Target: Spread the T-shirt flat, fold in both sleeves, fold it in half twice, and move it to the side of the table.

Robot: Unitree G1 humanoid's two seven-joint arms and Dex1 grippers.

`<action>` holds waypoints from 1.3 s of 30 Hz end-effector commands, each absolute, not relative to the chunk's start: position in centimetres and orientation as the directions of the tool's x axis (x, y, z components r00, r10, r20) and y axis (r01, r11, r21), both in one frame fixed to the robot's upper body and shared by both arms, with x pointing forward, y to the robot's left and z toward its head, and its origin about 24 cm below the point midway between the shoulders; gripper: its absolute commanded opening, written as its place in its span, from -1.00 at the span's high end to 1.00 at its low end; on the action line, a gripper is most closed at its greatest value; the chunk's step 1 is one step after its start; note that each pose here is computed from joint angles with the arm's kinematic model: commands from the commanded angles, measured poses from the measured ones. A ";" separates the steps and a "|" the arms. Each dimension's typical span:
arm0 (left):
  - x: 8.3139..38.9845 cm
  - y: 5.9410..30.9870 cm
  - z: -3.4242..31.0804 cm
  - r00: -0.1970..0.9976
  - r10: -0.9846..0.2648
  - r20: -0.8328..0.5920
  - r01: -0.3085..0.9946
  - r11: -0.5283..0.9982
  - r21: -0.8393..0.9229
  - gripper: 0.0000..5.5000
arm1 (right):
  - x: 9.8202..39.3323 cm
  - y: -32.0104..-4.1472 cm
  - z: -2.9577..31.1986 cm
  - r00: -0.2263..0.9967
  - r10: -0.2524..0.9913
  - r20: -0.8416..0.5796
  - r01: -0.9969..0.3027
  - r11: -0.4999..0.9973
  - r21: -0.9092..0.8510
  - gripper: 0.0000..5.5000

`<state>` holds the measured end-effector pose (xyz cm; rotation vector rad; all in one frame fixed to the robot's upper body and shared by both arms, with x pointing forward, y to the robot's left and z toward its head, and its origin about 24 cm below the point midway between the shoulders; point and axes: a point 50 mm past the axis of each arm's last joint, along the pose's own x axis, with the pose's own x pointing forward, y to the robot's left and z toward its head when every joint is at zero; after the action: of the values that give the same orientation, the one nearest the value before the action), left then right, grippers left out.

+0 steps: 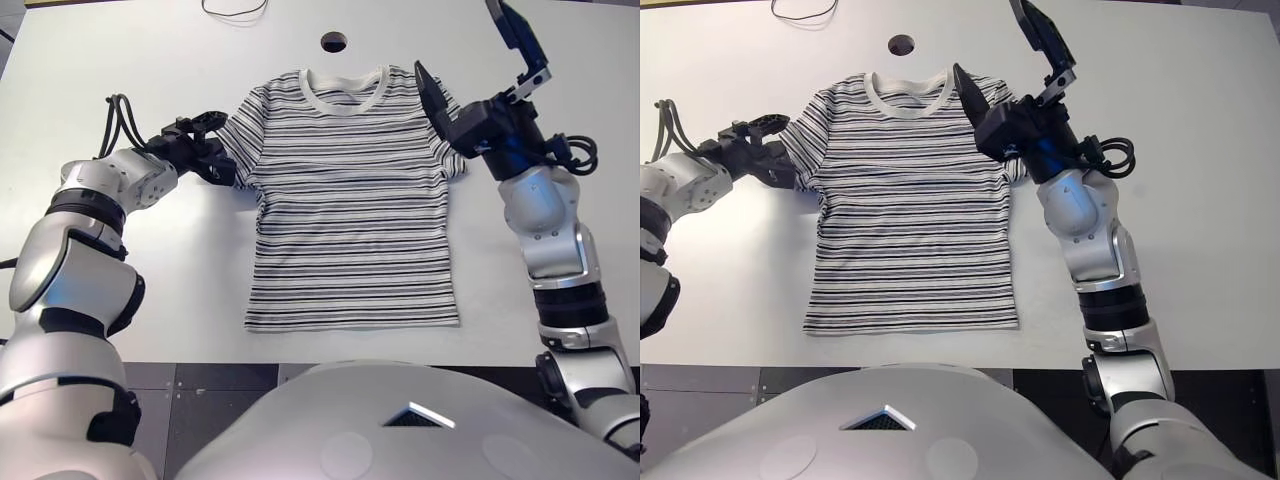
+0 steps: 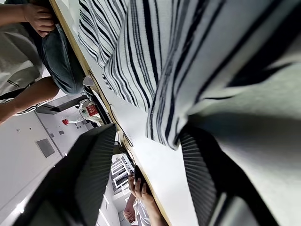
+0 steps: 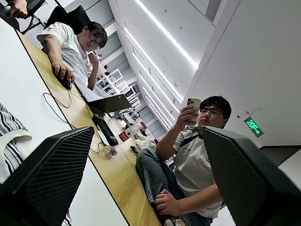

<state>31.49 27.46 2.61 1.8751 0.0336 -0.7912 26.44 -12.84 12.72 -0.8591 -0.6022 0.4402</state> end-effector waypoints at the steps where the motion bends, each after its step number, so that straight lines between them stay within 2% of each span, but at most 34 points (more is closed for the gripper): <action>1: 30.1 27.4 0.5 0.735 -0.315 -0.601 0.437 -0.457 0.774 0.38 | 26.3 -13.2 12.7 0.755 0.581 0.304 -0.118 0.576 -0.809 -0.53; 11: 29.9 27.3 0.2 0.750 -0.315 -0.582 0.438 -0.422 0.794 0.94 | 25.9 -13.3 12.3 0.759 0.585 0.286 -0.135 0.571 -0.810 -0.53; 15: 29.9 27.4 0.4 0.768 -0.328 -0.550 0.418 -0.394 0.819 0.96 | 25.8 -13.3 12.0 0.762 0.586 0.276 -0.143 0.568 -0.810 -0.53; 20: 29.8 27.4 1.9 0.843 -0.390 -0.372 0.292 -0.249 0.923 0.96 | 25.6 -13.3 11.4 0.769 0.582 0.266 -0.149 0.566 -0.811 -0.53; 31: 29.9 23.8 3.0 0.856 -0.495 -0.150 0.126 -0.082 0.989 0.96 | 25.7 -13.7 11.0 0.782 0.566 0.261 -0.139 0.566 -0.813 -0.53; 39: 30.9 21.0 2.8 0.811 -0.557 -0.181 0.143 -0.111 0.983 0.96 | 25.7 -13.8 10.4 0.793 0.555 0.250 -0.140 0.566 -0.812 -0.53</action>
<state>30.34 21.67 2.49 1.5532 -0.3301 -0.5759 25.72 -13.49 10.67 -0.8718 -0.5364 0.4379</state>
